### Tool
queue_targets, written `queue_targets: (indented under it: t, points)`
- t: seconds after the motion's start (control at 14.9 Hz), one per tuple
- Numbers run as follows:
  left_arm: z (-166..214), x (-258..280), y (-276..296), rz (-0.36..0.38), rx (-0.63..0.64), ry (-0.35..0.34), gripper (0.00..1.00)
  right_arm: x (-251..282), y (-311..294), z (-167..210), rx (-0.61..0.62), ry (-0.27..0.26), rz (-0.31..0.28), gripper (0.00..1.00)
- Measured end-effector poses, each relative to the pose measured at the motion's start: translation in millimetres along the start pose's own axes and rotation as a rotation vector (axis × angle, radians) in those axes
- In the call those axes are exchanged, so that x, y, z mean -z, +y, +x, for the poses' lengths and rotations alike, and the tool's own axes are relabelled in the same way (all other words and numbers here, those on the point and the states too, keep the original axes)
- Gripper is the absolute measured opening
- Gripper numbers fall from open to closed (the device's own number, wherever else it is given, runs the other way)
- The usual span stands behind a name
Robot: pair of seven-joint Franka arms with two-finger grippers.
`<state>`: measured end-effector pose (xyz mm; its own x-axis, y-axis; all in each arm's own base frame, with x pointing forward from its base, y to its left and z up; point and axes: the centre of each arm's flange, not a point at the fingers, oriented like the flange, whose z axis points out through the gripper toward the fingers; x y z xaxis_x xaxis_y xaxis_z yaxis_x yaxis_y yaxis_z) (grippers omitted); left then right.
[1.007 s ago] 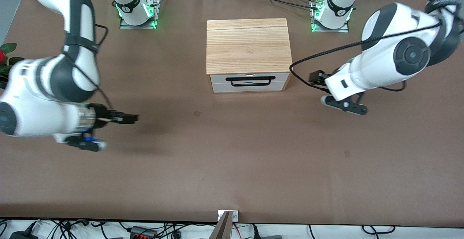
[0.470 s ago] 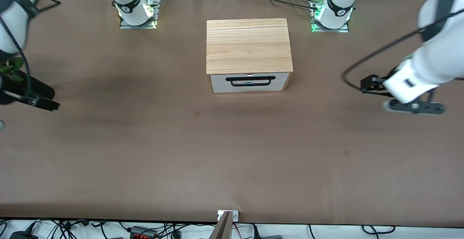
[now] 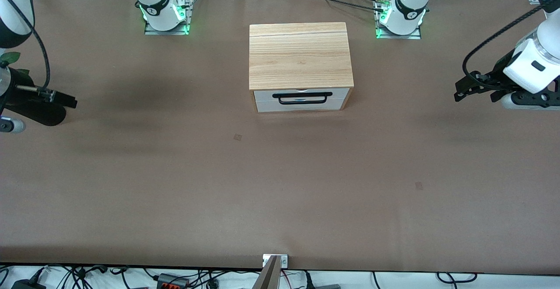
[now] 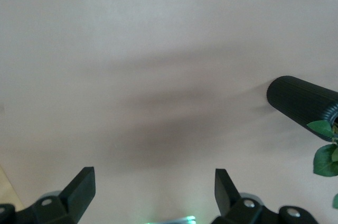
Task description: Close drawer with both arms simultaneously
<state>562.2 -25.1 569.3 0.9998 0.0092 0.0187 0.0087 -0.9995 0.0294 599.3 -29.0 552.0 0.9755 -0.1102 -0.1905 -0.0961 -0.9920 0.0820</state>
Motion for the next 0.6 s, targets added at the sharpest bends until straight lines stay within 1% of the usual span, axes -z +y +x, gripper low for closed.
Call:
queue_targets:
  t: [0.13,0.27,0.4,0.6]
  points:
    - [-1,-3,-8,0.010,0.002,-0.003,1.00,-2,13,-14,0.052,0.002,0.017,1.00]
    - [-1,-2,-11,0.015,0.003,-0.002,1.00,-3,23,-29,0.066,0.035,0.028,1.00]
    - [-1,-1,-12,0.017,0.003,0.000,1.00,-8,25,-45,0.075,0.058,0.020,1.00]
    - [-2,0,-12,0.018,0.003,0.003,1.00,-15,20,-62,0.096,0.072,0.007,1.00]
